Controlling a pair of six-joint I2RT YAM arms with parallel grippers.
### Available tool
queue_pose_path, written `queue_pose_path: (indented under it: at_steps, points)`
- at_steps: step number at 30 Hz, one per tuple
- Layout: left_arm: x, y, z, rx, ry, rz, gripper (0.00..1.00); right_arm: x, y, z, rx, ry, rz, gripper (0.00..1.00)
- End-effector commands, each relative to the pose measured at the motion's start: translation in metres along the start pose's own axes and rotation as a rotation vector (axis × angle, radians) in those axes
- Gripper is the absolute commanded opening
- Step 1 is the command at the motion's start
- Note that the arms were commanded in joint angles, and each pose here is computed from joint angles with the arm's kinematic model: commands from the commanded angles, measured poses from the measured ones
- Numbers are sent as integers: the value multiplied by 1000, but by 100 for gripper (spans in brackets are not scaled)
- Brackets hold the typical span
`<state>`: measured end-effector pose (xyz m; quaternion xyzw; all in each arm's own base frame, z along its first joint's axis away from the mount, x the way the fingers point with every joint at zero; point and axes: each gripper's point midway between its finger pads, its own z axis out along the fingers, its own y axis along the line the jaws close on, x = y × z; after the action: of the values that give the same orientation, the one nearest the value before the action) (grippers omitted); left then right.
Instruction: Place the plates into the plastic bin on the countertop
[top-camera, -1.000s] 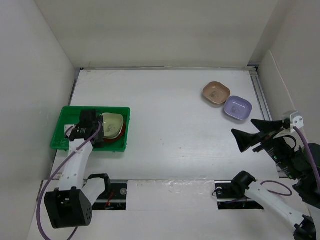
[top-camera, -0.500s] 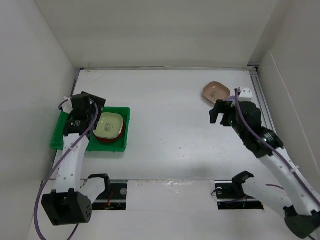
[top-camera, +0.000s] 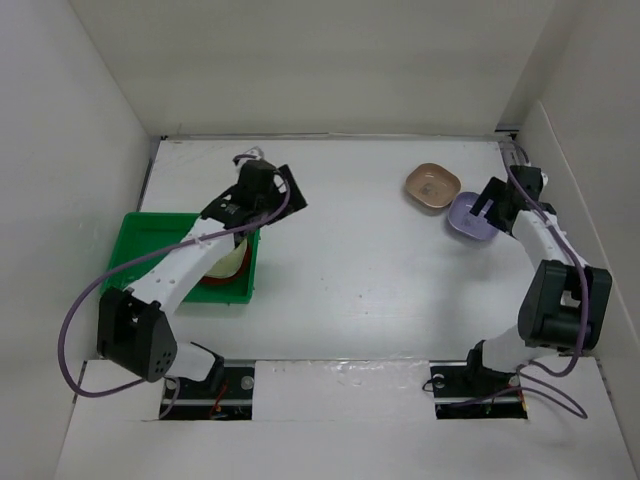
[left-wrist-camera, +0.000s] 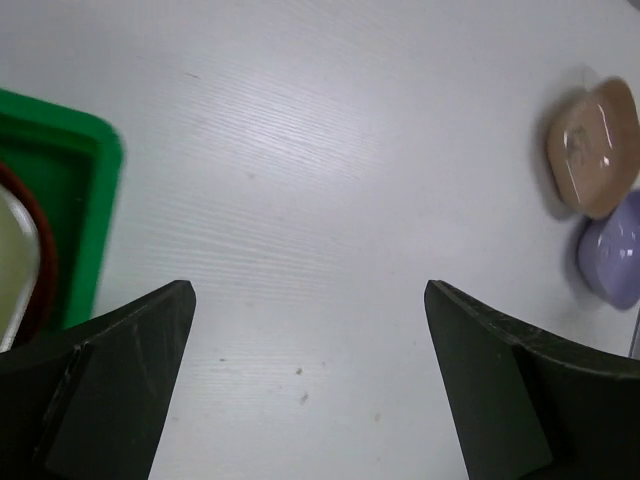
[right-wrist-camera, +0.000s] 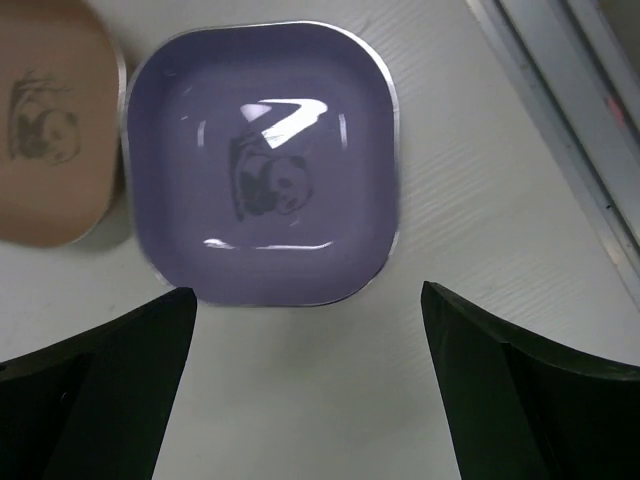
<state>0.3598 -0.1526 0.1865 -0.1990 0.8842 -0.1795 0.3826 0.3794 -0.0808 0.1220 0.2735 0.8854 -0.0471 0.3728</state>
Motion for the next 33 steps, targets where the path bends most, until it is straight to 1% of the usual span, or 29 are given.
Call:
queue_pose_path:
  at_steps: [1, 2, 4, 5, 9, 11, 12, 13, 14, 16, 17, 20, 21, 22, 23, 25, 27, 28, 29, 30, 32, 33]
  points:
    - [-3, -39, -11, 31, -63, 111, 100, -26, -14, 14, 17, -55, 56, 100]
    - [11, -54, -14, 52, -52, 147, 100, -27, -18, 18, 26, -56, 65, 99]
    - [21, -72, -16, 87, -35, 174, 100, -28, -24, 29, 9, -37, 87, 97]
    - [35, -83, -12, 105, -14, 199, 100, -17, -23, 40, 13, 12, 82, 95]
    - [54, -100, -7, 131, 25, 257, 100, -14, -25, 56, 18, 45, 76, 94]
    - [61, -101, -3, 143, 45, 259, 100, -19, -29, 61, 27, 44, 85, 88]
    - [61, -101, -3, 143, 45, 259, 100, -8, -36, 69, 35, 85, 96, 85]
    - [62, -99, -1, 143, 45, 259, 100, -11, -37, 71, 32, 86, 103, 83]
    - [65, -96, 0, 136, 51, 262, 100, -5, -37, 73, 28, 109, 103, 75]
    - [63, -97, -3, 143, 45, 259, 100, 0, -40, 78, 27, 126, 99, 69]
    - [61, -99, -6, 150, 39, 256, 100, 4, -41, 81, 32, 141, 98, 60]
    - [57, -96, -8, 135, 25, 256, 100, 14, -41, 86, 28, 174, 88, 44]
    - [57, -96, -8, 135, 25, 256, 100, 14, -41, 86, 28, 174, 88, 35]
    - [55, -94, -7, 126, 15, 255, 100, 14, -41, 86, 28, 174, 88, 31]
    - [55, -94, -7, 126, 15, 255, 100, 14, -42, 86, 27, 174, 77, 30]
    - [54, -93, -7, 120, 8, 255, 100, 18, -40, 85, 34, 184, 67, 16]
    - [55, -91, -7, 113, 14, 258, 100, 15, -38, 82, 34, 174, 50, 12]
    - [55, -91, -7, 113, 14, 258, 100, 16, -34, 78, 27, 169, 44, 4]
    - [55, -91, -7, 113, 14, 258, 100, 13, -36, 73, 38, 153, 52, 0]
    - [55, -91, -7, 113, 14, 258, 100, 8, -35, 69, 35, 138, 64, 0]
    - [52, -94, -8, 120, 8, 264, 100, 11, -44, 60, 82, 128, 77, 0]
    - [54, -97, -6, 124, 16, 265, 100, 3, -46, 49, 93, 97, 96, 0]
